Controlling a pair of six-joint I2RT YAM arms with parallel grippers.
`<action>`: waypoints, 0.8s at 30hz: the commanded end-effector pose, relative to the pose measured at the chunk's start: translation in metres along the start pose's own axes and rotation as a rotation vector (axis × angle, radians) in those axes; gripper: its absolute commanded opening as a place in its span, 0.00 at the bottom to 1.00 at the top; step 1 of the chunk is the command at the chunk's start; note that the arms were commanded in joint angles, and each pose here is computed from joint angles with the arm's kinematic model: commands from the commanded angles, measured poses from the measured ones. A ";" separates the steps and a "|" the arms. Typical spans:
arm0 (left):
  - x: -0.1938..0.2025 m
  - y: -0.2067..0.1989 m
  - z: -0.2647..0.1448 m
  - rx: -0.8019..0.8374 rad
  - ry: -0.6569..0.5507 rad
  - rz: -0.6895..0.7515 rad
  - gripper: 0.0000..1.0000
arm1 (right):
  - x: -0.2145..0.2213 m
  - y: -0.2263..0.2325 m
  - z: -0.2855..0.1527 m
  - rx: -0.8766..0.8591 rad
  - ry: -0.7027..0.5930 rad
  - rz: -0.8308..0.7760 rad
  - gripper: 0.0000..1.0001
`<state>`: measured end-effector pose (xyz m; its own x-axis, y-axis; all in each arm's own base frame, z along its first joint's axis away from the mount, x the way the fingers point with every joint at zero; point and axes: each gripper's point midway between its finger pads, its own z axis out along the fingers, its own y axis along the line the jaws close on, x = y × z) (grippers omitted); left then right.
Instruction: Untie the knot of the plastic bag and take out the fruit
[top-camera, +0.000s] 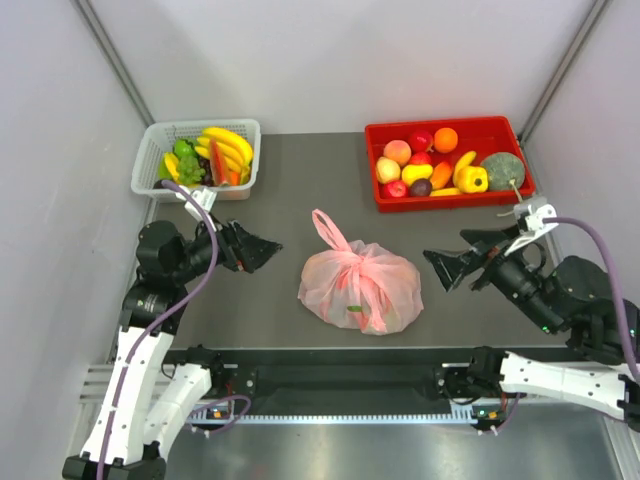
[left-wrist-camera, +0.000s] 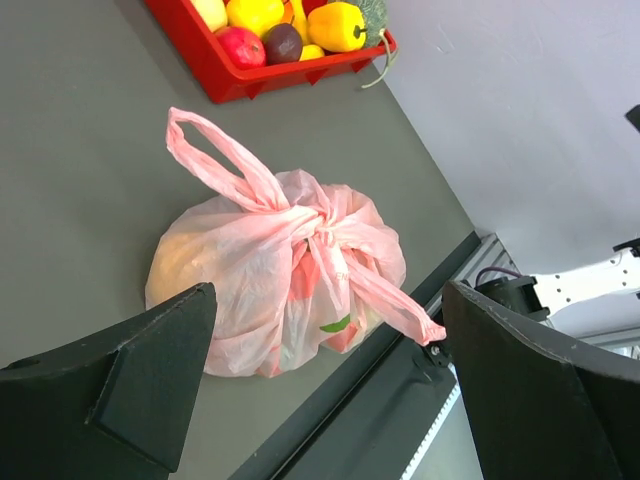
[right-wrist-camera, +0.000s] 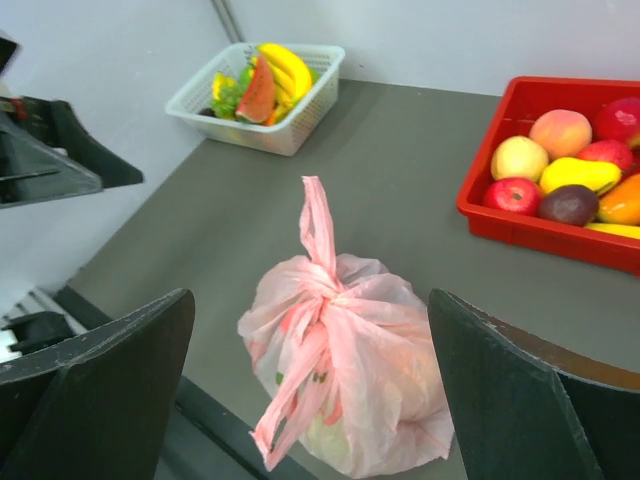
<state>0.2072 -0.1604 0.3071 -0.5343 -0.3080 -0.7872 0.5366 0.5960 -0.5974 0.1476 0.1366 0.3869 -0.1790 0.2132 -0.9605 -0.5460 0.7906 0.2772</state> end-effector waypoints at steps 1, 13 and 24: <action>-0.021 -0.019 -0.001 0.068 -0.057 0.067 0.99 | 0.003 -0.005 0.011 0.066 0.035 -0.057 1.00; 0.033 0.035 0.046 -0.078 0.175 -0.008 0.99 | 0.077 -0.029 0.097 0.357 0.324 -0.281 1.00; 0.084 0.037 0.103 -0.143 0.352 0.120 0.99 | 0.172 -0.036 0.125 0.225 0.658 -0.294 1.00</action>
<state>0.2338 -0.2282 0.1889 -0.7656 0.0001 -0.6433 0.4611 0.6974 -0.5487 0.2503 0.2045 0.2204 -0.5174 -0.3264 -0.7910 -0.3926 0.9119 -0.1195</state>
